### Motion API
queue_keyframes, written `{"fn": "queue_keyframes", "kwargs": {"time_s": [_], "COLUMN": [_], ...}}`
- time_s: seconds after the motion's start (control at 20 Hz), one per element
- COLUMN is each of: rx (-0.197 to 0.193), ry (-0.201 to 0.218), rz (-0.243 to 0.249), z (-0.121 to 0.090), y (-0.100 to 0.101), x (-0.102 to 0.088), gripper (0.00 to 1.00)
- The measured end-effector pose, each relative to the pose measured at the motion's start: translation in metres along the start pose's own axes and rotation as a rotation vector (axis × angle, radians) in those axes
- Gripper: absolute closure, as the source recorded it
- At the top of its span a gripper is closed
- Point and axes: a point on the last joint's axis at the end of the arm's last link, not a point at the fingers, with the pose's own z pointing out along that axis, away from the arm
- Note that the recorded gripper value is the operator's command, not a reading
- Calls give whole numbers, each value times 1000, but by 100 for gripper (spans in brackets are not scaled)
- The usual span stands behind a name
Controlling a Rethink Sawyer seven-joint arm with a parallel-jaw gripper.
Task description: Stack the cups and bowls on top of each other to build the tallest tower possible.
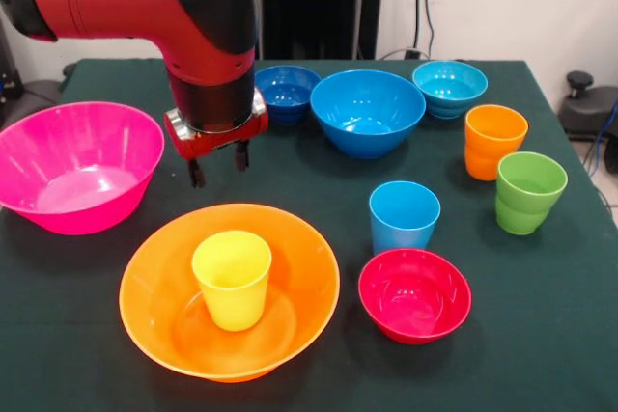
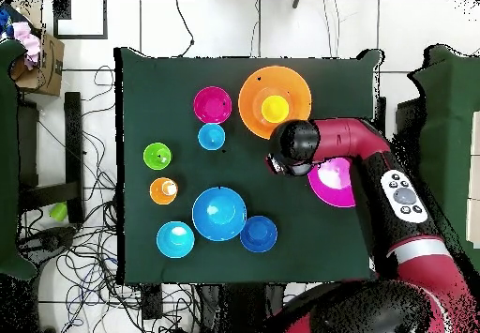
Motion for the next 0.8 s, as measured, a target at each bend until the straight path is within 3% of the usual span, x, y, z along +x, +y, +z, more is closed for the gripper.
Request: {"fn": "queue_keyframes", "kwargs": {"time_s": [0.25,0.6,0.8], "rx": [13,11,14], "ry": [17,82,92], "rz": [5,13,12], "z": [-22,-67,-83], "y": [-5,-6,-6], "x": [2,5,1], "gripper": [0,0,0]}}
